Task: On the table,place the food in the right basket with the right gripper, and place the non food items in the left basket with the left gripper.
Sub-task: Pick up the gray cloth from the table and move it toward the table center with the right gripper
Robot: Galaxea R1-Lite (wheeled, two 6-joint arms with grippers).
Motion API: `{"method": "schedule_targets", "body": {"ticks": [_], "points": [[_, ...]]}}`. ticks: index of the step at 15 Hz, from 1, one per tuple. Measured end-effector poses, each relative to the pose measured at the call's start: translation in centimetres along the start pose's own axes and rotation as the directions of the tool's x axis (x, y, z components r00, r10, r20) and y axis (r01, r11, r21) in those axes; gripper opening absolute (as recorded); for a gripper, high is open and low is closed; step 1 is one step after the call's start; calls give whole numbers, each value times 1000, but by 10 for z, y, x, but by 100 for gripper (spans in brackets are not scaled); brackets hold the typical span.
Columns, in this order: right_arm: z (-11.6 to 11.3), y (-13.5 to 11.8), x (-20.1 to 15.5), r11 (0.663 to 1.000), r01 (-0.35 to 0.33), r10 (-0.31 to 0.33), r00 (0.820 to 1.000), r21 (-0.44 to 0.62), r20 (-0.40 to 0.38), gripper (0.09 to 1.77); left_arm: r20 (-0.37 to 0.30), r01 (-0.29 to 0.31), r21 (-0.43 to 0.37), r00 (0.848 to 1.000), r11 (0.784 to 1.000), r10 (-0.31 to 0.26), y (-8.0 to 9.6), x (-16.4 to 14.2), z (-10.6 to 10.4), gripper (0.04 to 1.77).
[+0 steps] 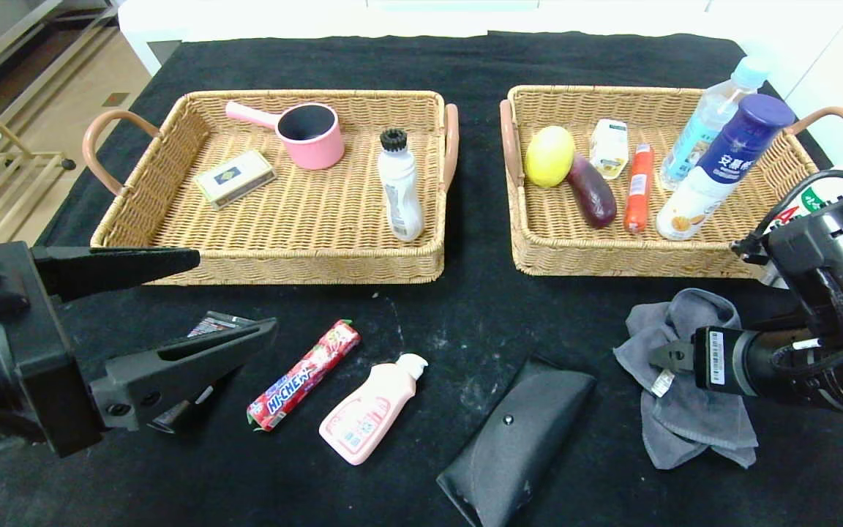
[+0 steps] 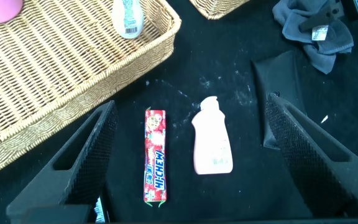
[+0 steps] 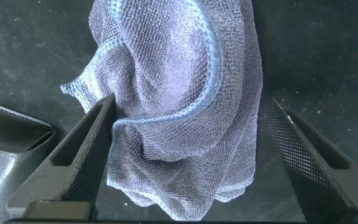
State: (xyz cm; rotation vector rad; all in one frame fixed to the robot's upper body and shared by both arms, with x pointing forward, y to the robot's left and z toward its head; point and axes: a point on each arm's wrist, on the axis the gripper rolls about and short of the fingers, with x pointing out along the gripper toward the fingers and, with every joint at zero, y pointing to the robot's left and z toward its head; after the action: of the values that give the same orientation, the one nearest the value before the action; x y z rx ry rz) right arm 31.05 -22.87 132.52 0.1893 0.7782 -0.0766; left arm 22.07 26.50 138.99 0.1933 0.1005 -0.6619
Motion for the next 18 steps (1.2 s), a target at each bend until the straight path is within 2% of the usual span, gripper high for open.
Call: {"method": "schedule_targets", "body": {"ticks": [9,13,16,17,18], "points": [[-1,2,6,1000,6,-6,1000,6,-16,171,0,-1,0,1000,1000,1,0,0,0,172],[-1,2,6,1000,8,-7,1000,13,-18,108,0,0,0,1000,1000,0,0,0,0,172],[-1,2,6,1000,8,-7,1000,13,-18,77,0,-1,0,1000,1000,1,0,0,0,172],[-1,2,6,1000,8,-8,1000,12,-19,62,0,-1,0,1000,1000,1,0,0,0,172],[-1,2,6,1000,8,-8,1000,13,-18,17,0,-1,0,1000,1000,1,0,0,0,172]]}}
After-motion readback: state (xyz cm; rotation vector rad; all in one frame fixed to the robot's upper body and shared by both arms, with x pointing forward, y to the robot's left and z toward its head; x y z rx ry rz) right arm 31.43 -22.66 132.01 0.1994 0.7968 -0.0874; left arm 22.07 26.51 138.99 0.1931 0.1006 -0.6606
